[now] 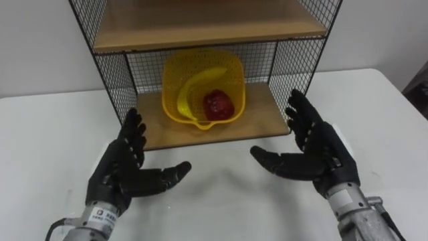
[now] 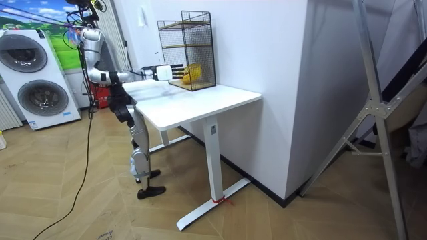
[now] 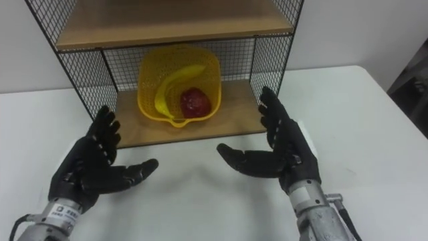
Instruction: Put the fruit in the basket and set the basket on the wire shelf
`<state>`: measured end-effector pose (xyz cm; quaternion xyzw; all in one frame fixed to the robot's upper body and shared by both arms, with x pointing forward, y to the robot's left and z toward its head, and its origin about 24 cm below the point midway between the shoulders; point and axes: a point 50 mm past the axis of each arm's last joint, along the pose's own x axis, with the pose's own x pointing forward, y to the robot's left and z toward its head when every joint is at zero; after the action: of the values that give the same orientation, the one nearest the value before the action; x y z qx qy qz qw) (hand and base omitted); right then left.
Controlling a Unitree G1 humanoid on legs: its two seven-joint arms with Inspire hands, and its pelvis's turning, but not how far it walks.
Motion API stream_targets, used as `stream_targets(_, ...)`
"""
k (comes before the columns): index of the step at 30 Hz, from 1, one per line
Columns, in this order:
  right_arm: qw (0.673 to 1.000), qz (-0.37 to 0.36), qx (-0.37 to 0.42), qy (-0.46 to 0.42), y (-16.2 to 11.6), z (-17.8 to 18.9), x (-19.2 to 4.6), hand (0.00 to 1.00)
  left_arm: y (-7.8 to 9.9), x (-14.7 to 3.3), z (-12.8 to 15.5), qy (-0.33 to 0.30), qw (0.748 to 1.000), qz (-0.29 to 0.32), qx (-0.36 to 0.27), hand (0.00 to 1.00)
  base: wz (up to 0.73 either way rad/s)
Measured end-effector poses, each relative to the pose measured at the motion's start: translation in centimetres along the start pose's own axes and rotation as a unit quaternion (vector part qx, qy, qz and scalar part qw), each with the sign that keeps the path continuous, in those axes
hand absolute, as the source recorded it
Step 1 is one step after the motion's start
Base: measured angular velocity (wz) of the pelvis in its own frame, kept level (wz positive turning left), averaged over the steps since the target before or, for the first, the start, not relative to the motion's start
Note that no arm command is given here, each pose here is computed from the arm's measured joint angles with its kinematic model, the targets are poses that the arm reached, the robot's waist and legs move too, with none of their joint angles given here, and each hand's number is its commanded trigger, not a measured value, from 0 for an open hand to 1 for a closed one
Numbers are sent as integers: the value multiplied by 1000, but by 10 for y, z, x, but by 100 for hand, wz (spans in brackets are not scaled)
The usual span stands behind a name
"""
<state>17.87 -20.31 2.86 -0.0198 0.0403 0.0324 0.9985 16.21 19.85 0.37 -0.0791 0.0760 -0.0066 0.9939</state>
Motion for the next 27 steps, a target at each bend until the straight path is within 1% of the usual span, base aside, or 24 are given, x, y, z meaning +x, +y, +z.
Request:
stream_targets(1,1000,-10,-7,0,-5,0,-3,0,5,-4,0,-1,1000,11,4,0,0)
stream_targets(3,1000,-21,-9,1,-10,-1,-7,0,9,-8,0,-6,1000,21,7,0,0)
stream_targets(6,999,-39,-16,2,-17,-3,-16,0,12,-15,6,-22,999,41,9,0,0)
stream_targets(11,997,-65,-40,10,-26,-5,-28,0,30,-24,21,-79,990,117,20,0,-1)
stream_targets(13,994,-92,-52,-8,-32,1,-31,0,39,-29,26,-100,981,164,27,0,0)
stream_targets(14,993,-101,-58,-14,-34,3,-31,0,41,-30,27,-105,978,178,27,0,0)
stream_targets(16,985,-145,-81,-37,-44,11,-33,0,52,-36,32,-124,963,236,27,0,0)
stream_targets(17,983,-157,-83,-41,-46,13,-34,0,55,-37,34,-129,959,250,28,0,0)
stream_targets(19,971,-209,-94,-62,-58,21,-38,0,64,-44,48,-163,938,303,30,0,0)
stream_targets(20,968,-222,-96,-68,-60,22,-39,0,67,-46,52,-175,932,315,30,0,0)
stream_targets(22,951,-277,-103,-89,-73,29,-46,0,76,-53,68,-221,905,361,36,0,0)
stream_targets(23,946,-293,-105,-94,-77,31,-48,0,79,-55,72,-232,898,373,37,0,0)
stream_targets(24,935,-321,-107,-106,-82,35,-49,0,84,-59,78,-252,881,399,38,0,0)
stream_targets(25,924,-346,-109,-119,-87,39,-51,0,90,-64,83,-266,863,427,39,0,0)
stream_targets(26,918,-360,-111,-124,-89,41,-53,0,93,-67,85,-271,855,441,39,0,0)
stream_targets(27,906,-384,-117,-134,-95,44,-57,0,99,-73,88,-278,836,470,41,0,0)
